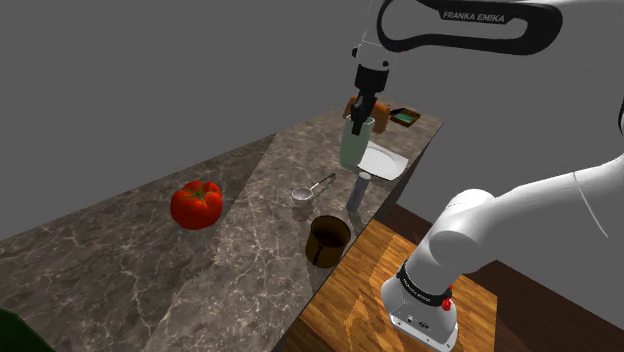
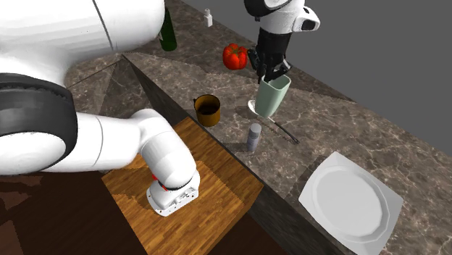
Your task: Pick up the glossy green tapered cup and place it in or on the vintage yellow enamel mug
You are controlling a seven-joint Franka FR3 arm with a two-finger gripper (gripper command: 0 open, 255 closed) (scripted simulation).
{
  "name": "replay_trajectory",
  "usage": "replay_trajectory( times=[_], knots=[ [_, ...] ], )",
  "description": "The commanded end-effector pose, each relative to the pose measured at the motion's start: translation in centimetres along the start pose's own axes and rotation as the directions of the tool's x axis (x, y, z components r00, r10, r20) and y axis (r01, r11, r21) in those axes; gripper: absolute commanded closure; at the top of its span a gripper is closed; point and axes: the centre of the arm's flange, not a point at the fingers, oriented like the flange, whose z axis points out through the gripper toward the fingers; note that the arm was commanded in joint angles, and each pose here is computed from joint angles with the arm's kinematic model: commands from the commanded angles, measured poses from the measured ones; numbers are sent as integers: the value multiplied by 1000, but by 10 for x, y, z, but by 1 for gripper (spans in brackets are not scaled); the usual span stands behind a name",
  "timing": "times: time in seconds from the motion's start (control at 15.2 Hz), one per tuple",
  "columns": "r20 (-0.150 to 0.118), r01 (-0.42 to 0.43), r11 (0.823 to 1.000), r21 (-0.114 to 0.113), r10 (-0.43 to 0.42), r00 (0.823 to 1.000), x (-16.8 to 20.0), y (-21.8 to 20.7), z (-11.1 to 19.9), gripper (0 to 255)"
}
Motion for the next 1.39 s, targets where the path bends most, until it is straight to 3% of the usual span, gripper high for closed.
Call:
replay_trajectory(
  times=[0.0,1.12,1.32],
  knots=[
    [0,0,1000,0,0,1000,-8,-21,-7,255],
    [0,0,1000,0,0,1000,-83,-227,-54,255],
    [0,0,1000,0,0,1000,-85,-235,-45,255]
  ],
)
